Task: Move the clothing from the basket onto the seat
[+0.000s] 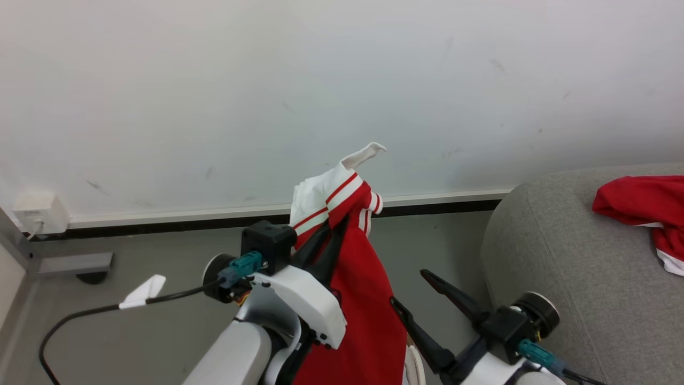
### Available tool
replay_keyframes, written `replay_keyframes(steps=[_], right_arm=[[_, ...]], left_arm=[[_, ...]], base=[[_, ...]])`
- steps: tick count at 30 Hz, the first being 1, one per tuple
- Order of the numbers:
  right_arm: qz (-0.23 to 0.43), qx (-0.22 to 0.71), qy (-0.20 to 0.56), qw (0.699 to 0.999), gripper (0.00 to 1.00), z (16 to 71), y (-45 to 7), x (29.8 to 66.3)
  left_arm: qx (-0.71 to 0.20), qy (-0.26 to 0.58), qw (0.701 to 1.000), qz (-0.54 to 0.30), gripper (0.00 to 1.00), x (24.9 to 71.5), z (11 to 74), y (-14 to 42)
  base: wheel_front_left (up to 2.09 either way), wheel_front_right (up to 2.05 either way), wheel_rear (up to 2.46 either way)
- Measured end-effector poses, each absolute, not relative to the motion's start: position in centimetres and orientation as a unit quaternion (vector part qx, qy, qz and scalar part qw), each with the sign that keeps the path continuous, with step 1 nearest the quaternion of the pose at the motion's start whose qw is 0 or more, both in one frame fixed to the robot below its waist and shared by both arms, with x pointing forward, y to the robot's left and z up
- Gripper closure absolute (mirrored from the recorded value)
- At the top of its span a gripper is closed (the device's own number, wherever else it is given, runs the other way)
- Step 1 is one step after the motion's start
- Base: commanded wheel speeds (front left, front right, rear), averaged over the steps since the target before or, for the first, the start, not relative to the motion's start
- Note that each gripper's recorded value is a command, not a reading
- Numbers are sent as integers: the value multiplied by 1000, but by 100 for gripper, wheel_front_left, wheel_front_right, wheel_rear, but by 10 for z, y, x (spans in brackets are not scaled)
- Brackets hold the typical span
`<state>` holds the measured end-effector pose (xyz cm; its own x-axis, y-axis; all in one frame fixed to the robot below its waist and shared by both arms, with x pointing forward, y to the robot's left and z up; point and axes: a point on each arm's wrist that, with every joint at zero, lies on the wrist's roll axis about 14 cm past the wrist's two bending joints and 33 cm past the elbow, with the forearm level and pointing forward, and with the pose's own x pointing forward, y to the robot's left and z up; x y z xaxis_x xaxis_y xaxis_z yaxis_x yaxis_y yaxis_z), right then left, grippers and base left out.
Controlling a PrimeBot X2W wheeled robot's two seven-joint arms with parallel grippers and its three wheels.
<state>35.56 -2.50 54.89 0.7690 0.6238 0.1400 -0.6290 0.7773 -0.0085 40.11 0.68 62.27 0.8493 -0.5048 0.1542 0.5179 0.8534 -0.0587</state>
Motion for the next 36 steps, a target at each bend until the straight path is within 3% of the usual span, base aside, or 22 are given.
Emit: replay_keyframes(steps=[11, 12, 13, 18, 19, 20, 21, 36], right_arm=[[413, 10, -2, 911, 0, 534, 43, 365], [414, 14, 7, 910, 78, 530, 46, 365], [417, 19, 13, 909, 100, 528, 49, 365], [420, 38, 25, 906, 100, 529, 56, 368], [419, 40, 25, 907, 100, 530, 56, 370], [417, 41, 24, 908, 100, 532, 55, 372], [414, 44, 22, 909, 100, 534, 54, 374], [373, 71, -23, 925, 100, 561, 24, 390]], left_arm=[[-43, -53, 958, -280, 100, 393, 616, 0], [-42, -52, 958, -280, 100, 392, 616, 0], [-42, -52, 958, -281, 100, 392, 616, 0], [-39, -46, 960, -274, 100, 392, 612, 5], [-38, -46, 962, -267, 89, 394, 611, 7], [-35, -46, 963, -262, 53, 395, 611, 10], [-31, -46, 965, -257, 0, 397, 609, 13], [34, 12, 977, -209, 0, 391, 548, 59]], base=[[0, 0, 0], [0, 0, 0], [0, 0, 0], [0, 0, 0], [0, 0, 0], [0, 0, 0], [0, 0, 0], [0, 0, 0]])
